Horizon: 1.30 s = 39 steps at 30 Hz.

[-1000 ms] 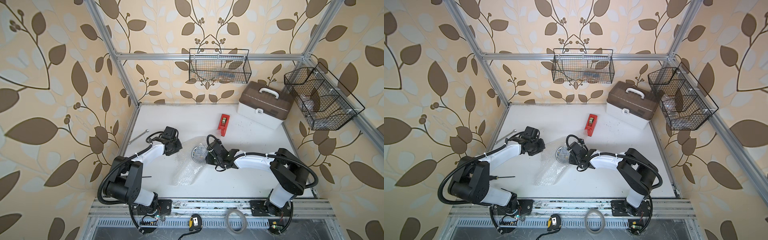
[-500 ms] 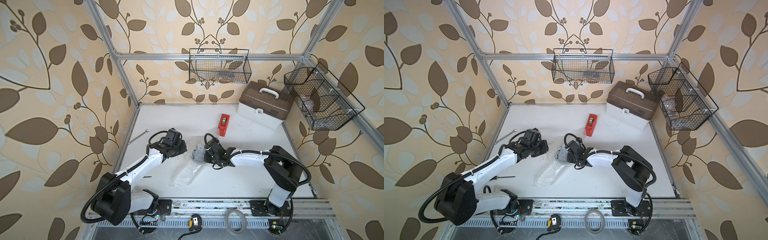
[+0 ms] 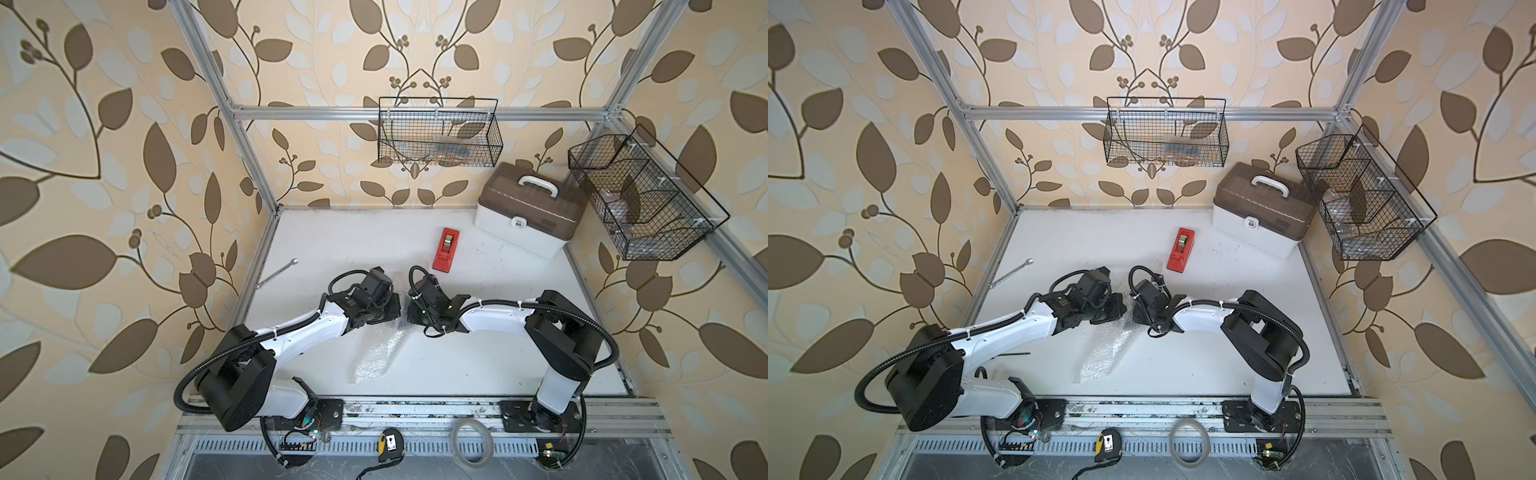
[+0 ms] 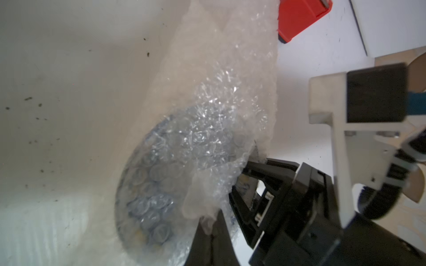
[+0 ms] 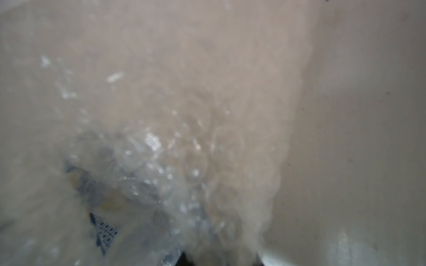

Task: Wrap bowls in bubble wrap
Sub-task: Wrap the bowl in bubble wrap.

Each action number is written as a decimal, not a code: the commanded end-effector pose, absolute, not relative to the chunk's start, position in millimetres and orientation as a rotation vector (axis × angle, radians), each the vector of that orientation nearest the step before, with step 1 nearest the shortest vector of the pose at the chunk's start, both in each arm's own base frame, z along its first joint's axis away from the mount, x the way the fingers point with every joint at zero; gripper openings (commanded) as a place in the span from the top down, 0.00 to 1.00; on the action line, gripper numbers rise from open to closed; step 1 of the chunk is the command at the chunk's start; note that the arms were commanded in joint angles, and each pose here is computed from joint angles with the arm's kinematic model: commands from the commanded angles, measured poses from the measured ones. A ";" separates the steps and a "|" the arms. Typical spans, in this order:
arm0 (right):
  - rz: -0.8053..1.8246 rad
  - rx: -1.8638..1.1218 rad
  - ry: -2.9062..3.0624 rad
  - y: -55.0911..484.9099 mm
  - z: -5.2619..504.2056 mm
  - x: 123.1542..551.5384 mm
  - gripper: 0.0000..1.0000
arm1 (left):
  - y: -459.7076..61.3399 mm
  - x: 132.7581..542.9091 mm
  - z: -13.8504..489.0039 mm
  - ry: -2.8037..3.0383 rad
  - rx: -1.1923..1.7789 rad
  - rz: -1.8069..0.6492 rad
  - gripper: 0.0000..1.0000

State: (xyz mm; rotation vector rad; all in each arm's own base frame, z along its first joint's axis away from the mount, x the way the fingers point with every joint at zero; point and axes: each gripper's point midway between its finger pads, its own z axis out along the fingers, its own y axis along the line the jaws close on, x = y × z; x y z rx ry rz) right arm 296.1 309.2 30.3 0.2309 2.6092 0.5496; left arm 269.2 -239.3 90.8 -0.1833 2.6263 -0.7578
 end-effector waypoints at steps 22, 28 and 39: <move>0.738 0.287 2.510 292.8 75.8 292.2 0.41 | -263.9 271.9 65.9 2.667 -0.189 -0.754 1.00; 0.777 0.266 2.512 305.6 73.5 293.6 0.39 | -266.1 270.7 63.6 2.669 -0.187 -0.759 1.00; 0.760 0.262 2.540 318.6 63.9 301.6 0.37 | -273.1 267.1 62.1 2.669 -0.164 -0.777 1.00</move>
